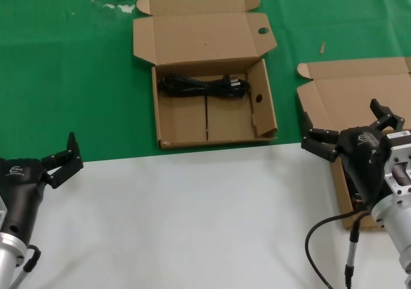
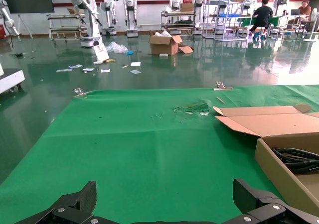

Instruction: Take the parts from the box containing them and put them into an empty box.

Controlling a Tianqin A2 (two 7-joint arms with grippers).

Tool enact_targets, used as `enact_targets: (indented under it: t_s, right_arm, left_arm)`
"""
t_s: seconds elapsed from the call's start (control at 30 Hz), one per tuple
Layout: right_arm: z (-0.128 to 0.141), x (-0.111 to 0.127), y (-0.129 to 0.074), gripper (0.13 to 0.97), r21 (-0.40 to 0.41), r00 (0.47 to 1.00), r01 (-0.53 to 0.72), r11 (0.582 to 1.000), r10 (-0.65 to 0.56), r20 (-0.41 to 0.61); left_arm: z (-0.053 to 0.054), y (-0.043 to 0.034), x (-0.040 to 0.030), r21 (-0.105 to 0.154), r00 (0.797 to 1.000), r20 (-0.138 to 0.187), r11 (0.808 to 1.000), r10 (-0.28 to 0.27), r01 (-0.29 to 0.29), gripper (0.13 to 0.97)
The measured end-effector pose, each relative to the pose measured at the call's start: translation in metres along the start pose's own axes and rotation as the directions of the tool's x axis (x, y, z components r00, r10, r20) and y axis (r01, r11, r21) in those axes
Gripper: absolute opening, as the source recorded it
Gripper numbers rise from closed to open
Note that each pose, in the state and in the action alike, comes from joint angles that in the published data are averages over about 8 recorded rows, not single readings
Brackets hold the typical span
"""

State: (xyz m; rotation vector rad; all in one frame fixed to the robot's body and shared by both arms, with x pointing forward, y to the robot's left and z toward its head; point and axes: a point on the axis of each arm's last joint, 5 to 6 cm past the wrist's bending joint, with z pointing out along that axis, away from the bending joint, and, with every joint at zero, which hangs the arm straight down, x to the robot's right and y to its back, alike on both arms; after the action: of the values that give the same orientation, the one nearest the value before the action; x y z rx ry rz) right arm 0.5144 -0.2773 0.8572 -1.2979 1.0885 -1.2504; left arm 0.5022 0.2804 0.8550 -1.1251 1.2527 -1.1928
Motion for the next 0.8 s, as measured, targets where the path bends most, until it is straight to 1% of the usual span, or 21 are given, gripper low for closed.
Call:
enact_targets:
  t_s: [0.8]
  right_arm:
    - [0.0,0.0,0.0,0.966,0.0,1.0,0.0,1.0,0.0,0.0]
  left_arm:
    - [0.0,0.0,0.0,0.0,1.0,0.0,1.0,0.0,0.0,0.966]
